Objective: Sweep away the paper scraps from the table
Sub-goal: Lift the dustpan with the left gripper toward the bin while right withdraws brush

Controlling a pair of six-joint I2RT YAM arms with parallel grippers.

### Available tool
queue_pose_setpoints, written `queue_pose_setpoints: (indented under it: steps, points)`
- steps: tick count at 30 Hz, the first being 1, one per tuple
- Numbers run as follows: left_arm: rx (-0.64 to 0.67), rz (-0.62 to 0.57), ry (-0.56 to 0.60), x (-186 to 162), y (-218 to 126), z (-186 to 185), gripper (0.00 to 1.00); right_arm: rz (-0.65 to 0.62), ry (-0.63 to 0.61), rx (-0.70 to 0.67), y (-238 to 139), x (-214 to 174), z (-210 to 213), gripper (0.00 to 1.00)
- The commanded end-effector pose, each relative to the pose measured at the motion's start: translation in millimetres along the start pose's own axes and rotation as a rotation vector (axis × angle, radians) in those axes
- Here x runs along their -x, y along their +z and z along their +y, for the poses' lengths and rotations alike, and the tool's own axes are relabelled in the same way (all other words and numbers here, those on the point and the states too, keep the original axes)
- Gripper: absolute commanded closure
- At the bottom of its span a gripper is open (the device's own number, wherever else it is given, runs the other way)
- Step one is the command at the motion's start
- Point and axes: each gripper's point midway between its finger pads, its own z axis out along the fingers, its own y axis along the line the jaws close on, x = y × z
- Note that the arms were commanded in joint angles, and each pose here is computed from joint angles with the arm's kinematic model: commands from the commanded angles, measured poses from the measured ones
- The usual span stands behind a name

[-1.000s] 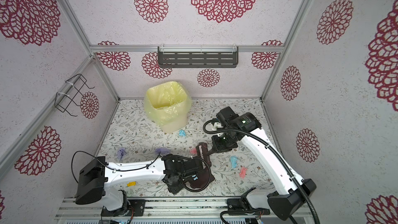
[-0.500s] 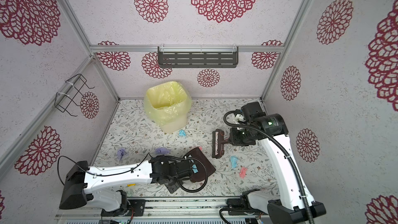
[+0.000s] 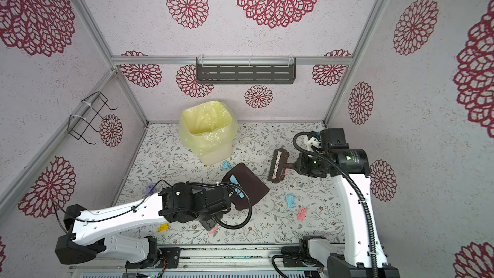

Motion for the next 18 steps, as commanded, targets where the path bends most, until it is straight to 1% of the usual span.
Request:
queue_pose_setpoints:
  steps: [1,5,10,13,18]
  points:
    - [0.019,-0.035,-0.078,5.0,-26.7,23.7,1.0,-0.082,-0.017,0.071,-5.9,13.3,11.1,1.0]
    - [0.025,-0.057,-0.157,10.2,-49.9,47.0,1.0,-0.089,0.003,0.091,-0.5,12.8,10.4,1.0]
    - [0.051,-0.082,-0.271,13.4,-76.4,86.0,1.0,-0.09,0.009,0.103,1.5,12.1,10.6,1.0]
    - [0.082,-0.097,-0.331,14.6,-88.9,108.2,1.0,-0.095,0.01,0.107,1.2,12.6,11.1,1.0]
    - [0.175,-0.099,-0.415,12.0,-102.4,151.9,1.0,-0.106,0.022,0.13,5.0,11.9,12.0,1.0]
